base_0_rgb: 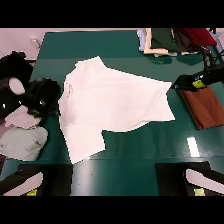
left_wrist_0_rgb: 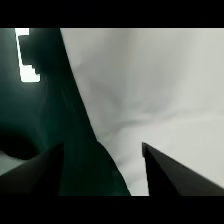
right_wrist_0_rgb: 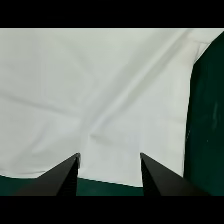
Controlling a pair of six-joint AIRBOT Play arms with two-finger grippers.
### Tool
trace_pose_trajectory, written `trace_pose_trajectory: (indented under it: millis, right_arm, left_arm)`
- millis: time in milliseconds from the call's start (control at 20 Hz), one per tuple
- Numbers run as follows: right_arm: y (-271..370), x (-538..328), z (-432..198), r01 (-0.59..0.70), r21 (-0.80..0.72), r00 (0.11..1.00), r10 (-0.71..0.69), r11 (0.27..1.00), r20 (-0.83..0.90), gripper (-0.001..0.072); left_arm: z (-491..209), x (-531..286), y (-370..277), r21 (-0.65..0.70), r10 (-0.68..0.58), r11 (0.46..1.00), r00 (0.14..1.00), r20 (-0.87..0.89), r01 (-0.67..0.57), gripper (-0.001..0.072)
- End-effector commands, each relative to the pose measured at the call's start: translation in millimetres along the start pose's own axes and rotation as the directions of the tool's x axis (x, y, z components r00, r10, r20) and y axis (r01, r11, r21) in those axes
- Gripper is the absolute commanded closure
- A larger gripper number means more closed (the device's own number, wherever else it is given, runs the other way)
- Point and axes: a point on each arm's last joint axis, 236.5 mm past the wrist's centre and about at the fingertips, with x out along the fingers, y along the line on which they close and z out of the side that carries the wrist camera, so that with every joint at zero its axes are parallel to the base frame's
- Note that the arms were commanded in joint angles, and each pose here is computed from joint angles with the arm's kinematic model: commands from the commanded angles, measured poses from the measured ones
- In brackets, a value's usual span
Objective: Fold the shirts.
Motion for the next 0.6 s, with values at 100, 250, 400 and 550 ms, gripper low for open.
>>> trace_pose_trajectory:
  millis: [100,250,400,550]
  right_arm:
    - [3,-2,-8,-0.005,0.0,1.0,0.005,1.0,-0.001,0.0285]
    - [3,-2,-9,-0.005,-0.001,1.0,0.005,1.0,-0.006,0.0285]
    - [1,-2,-16,-0.001,-0.005,0.999,0.001,1.0,-0.032,0.0285]
    - [-24,2,-44,0.007,0.063,0.992,0.001,0.998,-0.125,0.0285]
  left_arm:
    - [-48,49,-9,-0.106,-0.096,0.99,0.994,-0.042,0.091,0.014]
    - [-46,62,-21,-0.154,-0.157,0.976,0.988,0.003,0.156,0.014]
    - [-36,63,-23,-0.168,-0.168,0.97,0.985,0.05,0.174,0.0426]
    - [-26,52,-27,-0.151,-0.173,0.972,0.982,0.07,0.182,0.0688]
